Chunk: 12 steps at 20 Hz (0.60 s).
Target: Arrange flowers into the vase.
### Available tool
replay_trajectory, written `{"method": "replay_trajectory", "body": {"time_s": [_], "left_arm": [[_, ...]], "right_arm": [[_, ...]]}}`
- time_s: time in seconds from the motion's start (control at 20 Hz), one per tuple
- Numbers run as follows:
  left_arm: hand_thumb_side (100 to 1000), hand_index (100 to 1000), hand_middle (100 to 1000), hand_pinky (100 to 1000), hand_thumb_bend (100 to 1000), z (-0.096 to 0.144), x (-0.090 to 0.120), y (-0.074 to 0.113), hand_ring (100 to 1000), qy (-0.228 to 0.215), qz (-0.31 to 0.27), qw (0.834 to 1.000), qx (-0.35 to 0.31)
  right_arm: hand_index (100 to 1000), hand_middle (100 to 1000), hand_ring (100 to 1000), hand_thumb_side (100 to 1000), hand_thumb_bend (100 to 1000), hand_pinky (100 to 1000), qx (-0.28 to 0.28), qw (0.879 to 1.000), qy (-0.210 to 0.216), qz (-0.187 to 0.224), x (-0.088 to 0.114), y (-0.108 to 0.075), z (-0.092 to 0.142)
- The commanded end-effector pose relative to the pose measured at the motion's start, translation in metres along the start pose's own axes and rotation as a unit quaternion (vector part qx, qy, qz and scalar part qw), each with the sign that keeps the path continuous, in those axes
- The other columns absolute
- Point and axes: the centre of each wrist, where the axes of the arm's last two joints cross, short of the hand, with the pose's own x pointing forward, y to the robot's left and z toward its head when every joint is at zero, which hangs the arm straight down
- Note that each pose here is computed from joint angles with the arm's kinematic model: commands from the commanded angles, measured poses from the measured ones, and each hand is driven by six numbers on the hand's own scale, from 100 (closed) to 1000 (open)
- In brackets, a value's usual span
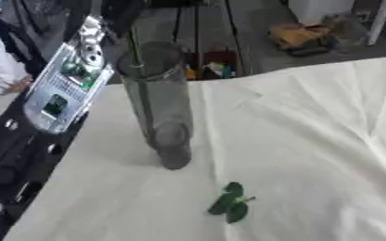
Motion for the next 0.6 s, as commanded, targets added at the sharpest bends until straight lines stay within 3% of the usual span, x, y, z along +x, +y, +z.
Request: {"method": "replay_trajectory", "body": {"time_s": [0.05,0.6], "left_arm": [[786,600,559,554,100,-0.0023,0.0061,0.0132,588,-0.012,0.004,1.0,0.024],[782,607,544,550,100,0.0017,0.0054,0.0108,576,-0.02,0.023,0.998,0.061]], "right_arm": [[772,505,715,1000,100,686,-0.002,1.0,-0.01,-0.006,0.0043,0.0011,-0.0048],[772,505,715,1000,100,687,0.0,1.0,-0.012,-0.009,0.0046,0.0023,-0.0055]]}}
